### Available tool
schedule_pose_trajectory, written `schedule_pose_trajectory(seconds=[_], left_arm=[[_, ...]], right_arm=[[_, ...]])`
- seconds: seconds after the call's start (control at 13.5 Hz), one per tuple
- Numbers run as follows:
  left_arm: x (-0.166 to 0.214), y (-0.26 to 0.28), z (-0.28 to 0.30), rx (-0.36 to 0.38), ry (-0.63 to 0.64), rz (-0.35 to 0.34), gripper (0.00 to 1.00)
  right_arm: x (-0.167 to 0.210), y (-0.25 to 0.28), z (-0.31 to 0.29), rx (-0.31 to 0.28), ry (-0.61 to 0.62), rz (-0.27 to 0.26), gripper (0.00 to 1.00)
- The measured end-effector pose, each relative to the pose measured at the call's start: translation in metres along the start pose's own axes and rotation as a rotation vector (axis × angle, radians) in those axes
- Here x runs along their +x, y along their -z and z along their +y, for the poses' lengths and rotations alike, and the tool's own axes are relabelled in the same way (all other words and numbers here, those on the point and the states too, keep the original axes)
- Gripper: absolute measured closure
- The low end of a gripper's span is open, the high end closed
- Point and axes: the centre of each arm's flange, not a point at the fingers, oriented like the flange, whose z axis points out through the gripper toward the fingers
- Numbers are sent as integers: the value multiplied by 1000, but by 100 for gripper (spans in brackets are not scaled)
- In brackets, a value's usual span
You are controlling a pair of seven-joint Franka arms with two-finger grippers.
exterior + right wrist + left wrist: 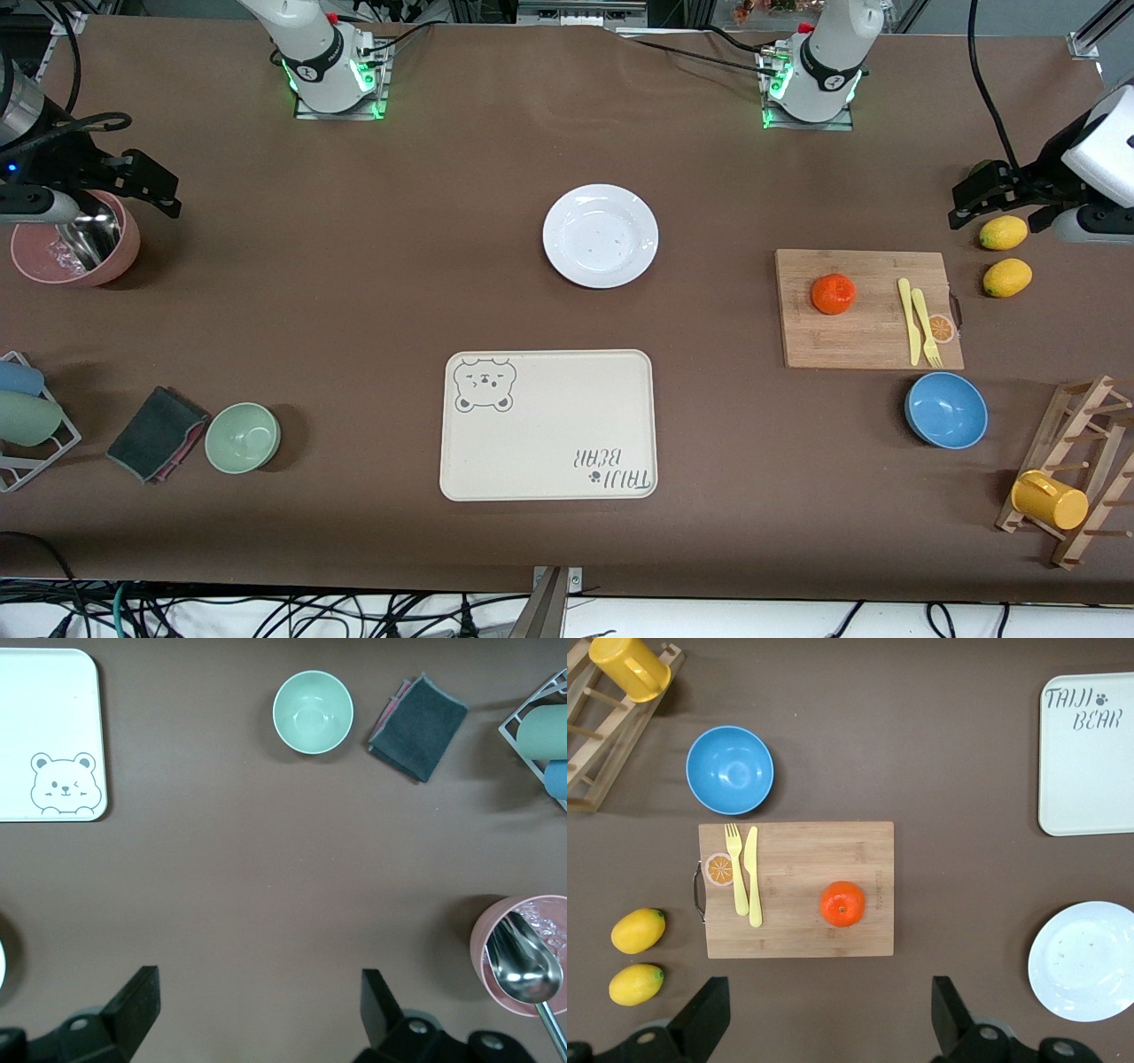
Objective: Place orange and plate with both arms
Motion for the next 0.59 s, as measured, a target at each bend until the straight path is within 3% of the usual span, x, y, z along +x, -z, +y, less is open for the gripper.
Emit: schedule_pose_trajectory(seconds=[0.59], left_arm=[[-2,-1,1,1,22,-14,0]], right_arm=[[-1,-1,-3,26,-1,-11,0]])
